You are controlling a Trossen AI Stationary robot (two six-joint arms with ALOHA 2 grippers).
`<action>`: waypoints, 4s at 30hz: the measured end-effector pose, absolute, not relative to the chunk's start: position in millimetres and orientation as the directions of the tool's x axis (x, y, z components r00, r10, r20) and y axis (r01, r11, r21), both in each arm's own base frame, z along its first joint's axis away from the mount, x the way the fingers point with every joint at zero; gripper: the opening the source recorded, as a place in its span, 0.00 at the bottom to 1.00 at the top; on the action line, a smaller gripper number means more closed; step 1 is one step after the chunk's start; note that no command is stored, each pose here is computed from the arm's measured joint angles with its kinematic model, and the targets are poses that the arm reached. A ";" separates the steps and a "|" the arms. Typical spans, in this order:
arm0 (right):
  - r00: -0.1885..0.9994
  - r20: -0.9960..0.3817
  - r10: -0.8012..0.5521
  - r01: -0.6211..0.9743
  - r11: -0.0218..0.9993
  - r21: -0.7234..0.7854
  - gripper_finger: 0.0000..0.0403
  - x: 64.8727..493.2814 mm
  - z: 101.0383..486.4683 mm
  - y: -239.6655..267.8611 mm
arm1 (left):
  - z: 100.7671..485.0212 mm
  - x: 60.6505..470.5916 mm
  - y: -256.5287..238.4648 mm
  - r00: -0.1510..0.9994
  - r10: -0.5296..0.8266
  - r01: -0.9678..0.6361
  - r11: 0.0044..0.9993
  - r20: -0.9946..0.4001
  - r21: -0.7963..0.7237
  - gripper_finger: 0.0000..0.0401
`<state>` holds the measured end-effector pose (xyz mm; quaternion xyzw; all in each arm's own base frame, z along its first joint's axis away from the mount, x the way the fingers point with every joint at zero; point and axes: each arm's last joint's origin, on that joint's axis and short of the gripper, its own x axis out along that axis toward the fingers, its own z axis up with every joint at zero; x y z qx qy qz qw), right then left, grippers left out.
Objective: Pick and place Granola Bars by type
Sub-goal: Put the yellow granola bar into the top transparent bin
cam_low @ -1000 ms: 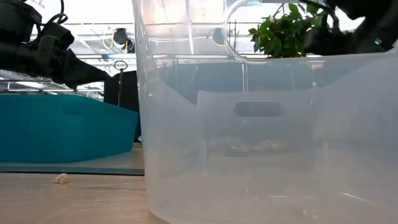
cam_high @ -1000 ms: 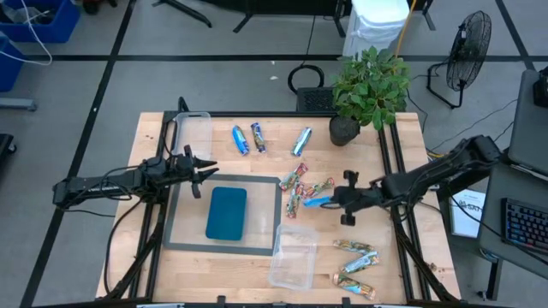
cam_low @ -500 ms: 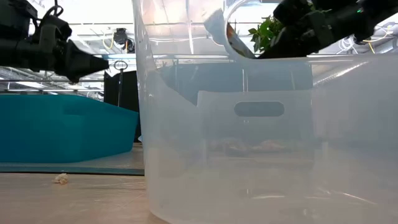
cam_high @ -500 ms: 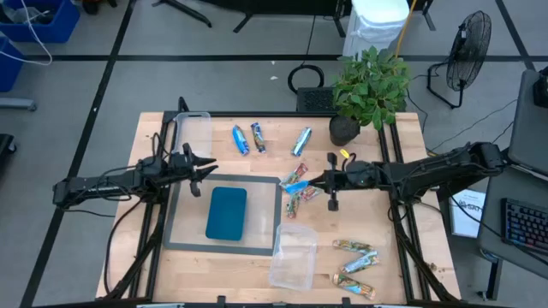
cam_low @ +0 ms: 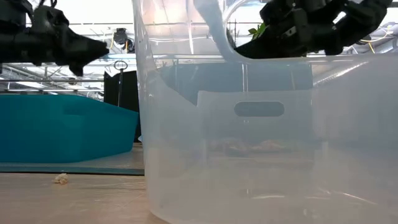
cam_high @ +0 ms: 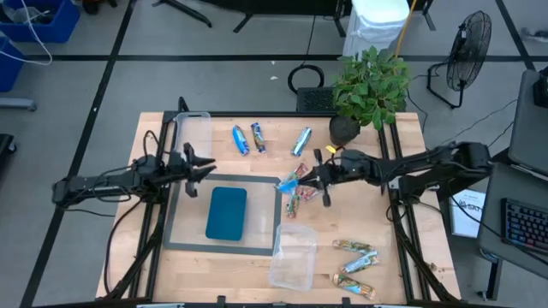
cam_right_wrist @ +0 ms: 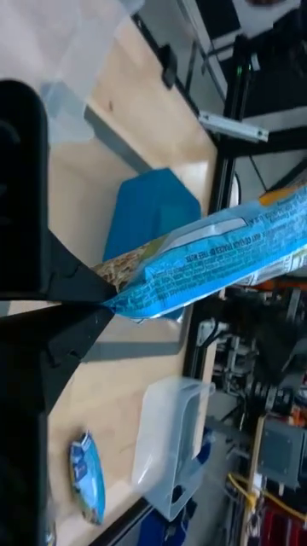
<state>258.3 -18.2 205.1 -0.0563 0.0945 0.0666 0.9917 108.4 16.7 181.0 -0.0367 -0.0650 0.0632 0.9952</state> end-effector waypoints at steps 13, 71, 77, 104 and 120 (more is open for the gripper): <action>0.984 -0.137 0.110 -0.122 0.989 -0.082 0.00 268.0 199.3 -22.2 | 183.5 152.8 2.4 0.993 -0.047 0.037 0.995 0.107 0.095 0.27; 0.978 -0.136 0.159 -0.168 0.984 -0.056 0.00 268.5 199.1 -15.4 | 232.8 322.1 -11.8 0.987 -0.155 0.128 0.914 0.038 0.385 0.57; 0.976 -0.147 0.159 -0.168 0.984 -0.054 0.00 268.3 198.1 -15.4 | 241.1 317.9 -13.5 0.984 -0.168 0.130 0.905 0.059 0.406 0.57; 0.974 -0.161 0.157 -0.168 0.984 -0.053 0.00 268.1 196.7 -15.4 | 241.7 316.0 -13.9 0.983 -0.178 0.149 0.900 0.035 0.410 0.07; 0.974 -0.166 0.152 -0.156 0.988 -0.008 0.09 268.0 196.2 -15.5 | 240.9 315.6 -15.6 0.971 -0.236 0.200 0.874 0.027 0.443 0.01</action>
